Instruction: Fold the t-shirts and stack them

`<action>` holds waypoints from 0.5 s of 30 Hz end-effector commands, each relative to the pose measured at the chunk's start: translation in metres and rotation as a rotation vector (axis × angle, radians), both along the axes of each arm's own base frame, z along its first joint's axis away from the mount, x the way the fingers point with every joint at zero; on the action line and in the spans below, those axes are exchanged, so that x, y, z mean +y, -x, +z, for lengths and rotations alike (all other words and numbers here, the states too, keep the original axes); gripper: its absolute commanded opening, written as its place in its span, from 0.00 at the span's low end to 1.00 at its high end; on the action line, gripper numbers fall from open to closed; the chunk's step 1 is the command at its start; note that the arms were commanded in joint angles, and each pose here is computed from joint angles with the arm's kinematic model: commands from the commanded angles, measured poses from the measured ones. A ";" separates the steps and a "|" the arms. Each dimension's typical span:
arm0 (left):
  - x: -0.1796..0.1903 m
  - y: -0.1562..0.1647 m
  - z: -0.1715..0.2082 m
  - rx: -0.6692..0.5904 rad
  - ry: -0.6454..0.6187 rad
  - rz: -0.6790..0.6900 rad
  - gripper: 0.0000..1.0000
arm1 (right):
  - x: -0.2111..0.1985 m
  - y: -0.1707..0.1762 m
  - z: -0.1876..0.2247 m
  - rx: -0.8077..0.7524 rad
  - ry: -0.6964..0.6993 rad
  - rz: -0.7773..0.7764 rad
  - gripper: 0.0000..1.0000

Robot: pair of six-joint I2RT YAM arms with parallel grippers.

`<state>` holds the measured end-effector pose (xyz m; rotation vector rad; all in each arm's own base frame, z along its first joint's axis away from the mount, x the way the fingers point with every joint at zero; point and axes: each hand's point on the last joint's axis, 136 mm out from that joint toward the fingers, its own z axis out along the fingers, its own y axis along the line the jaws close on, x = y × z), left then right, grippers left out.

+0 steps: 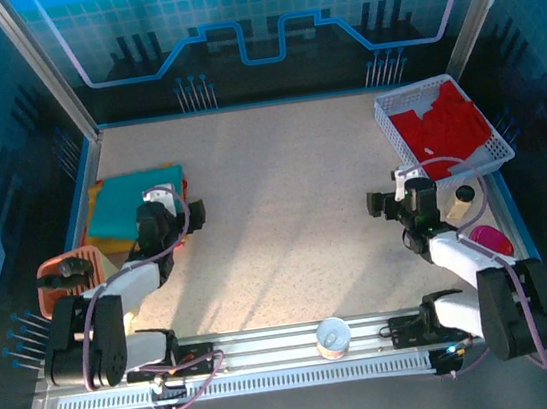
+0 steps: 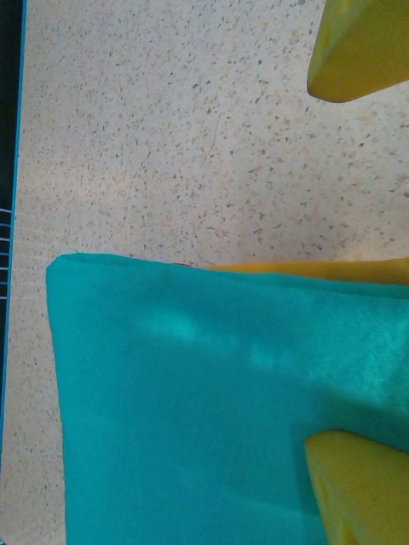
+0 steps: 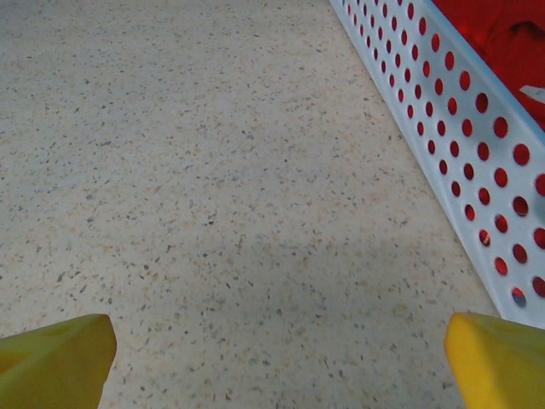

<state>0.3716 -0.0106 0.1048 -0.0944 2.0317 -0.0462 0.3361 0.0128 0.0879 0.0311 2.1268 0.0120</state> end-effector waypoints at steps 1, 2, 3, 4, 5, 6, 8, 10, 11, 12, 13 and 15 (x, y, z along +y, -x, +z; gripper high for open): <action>-0.004 -0.014 0.013 -0.093 -0.022 -0.030 0.99 | 0.001 -0.020 0.027 -0.131 0.019 0.023 1.00; -0.004 -0.015 0.012 -0.097 -0.024 -0.027 0.99 | 0.002 -0.022 0.028 -0.138 0.021 0.030 1.00; -0.004 -0.016 0.012 -0.100 -0.026 -0.029 0.99 | 0.003 -0.023 0.027 -0.133 0.020 0.041 1.00; -0.005 -0.017 0.013 -0.105 -0.024 -0.032 0.99 | 0.006 -0.024 0.028 -0.132 0.016 0.054 1.00; -0.005 -0.018 0.013 -0.111 -0.029 -0.034 0.99 | 0.008 -0.026 0.028 -0.133 0.011 0.069 1.00; -0.004 -0.018 0.013 -0.113 -0.033 -0.035 0.99 | 0.012 -0.028 0.027 -0.132 0.007 0.086 1.00; -0.004 -0.020 0.011 -0.125 -0.038 -0.040 0.99 | 0.015 -0.031 0.029 -0.143 0.006 0.106 1.00; -0.003 -0.022 0.008 -0.127 -0.038 -0.041 0.99 | 0.014 -0.035 0.031 -0.162 0.008 0.102 1.00; -0.002 -0.023 0.005 -0.130 -0.034 -0.039 0.99 | 0.013 -0.037 0.033 -0.177 0.009 0.105 1.00; -0.001 -0.024 0.001 -0.133 -0.032 -0.036 0.99 | 0.013 -0.039 0.033 -0.183 0.011 0.107 1.00; 0.000 -0.024 -0.003 -0.137 -0.028 -0.031 0.99 | 0.013 -0.041 0.033 -0.187 0.013 0.108 1.00; 0.001 -0.024 -0.008 -0.152 -0.028 -0.026 0.99 | 0.011 -0.046 0.034 -0.201 0.018 0.108 1.00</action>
